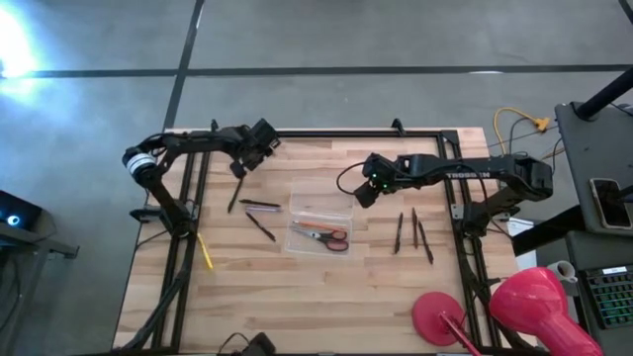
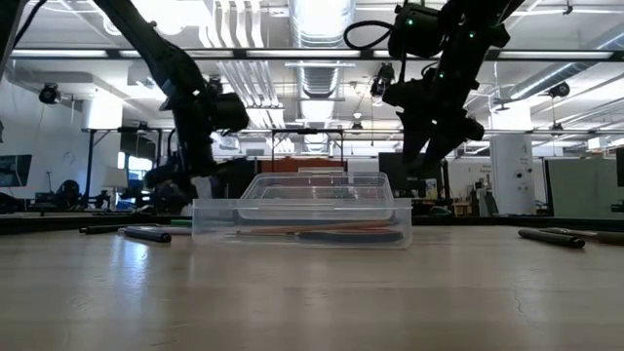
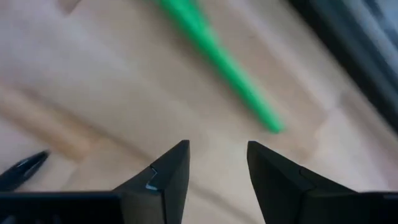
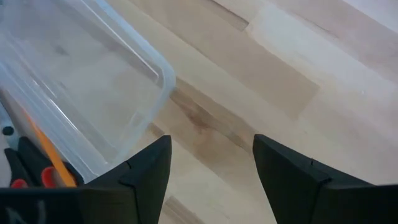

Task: Pick & place school supplies into a supply box
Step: Put the green pen into the transparent supply box

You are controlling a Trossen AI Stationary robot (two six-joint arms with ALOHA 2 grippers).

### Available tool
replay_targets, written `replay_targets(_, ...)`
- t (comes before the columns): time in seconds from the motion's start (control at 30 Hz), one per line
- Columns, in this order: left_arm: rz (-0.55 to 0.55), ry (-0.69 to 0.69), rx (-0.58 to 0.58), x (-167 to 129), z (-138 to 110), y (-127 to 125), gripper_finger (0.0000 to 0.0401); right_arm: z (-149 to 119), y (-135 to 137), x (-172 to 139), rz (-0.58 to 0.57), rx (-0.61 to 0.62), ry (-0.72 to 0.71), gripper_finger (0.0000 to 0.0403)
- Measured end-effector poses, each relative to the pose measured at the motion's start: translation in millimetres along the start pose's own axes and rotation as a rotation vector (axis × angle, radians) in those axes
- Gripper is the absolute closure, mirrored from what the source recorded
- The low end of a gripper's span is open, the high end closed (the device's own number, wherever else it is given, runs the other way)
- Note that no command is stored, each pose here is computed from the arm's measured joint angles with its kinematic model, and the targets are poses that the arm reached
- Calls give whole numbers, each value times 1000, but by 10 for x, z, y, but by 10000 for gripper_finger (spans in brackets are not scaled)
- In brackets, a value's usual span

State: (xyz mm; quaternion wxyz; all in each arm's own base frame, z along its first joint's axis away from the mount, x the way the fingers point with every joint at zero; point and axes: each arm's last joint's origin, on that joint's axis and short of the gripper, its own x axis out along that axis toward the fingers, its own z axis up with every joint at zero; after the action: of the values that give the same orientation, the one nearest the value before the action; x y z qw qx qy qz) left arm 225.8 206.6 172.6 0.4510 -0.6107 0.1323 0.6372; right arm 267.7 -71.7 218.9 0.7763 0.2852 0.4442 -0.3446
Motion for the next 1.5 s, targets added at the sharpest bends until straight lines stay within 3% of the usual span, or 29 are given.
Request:
replay_targets(0.13,-35,-60,12,-76,135,-146,256,-61,-35,52,-15,5,19,183)
replay_targets(0.37,56,-52,-89,11,455,-58,256,-134,-62,101,-27,22,44,183)
replay_targets(0.67,85,-73,-188,85,605,14,256,-133,-49,100,-21,20,36,183)
replay_targets(0.83,127,-2,-188,253,580,43,256,-123,-41,100,-13,20,26,183)
replay_targets(1.1,145,-1,-209,312,574,19,256,-123,-42,100,-14,23,25,183)
replay_targets(1.5,229,43,39,299,377,166,265,-119,-42,101,-18,19,19,183)
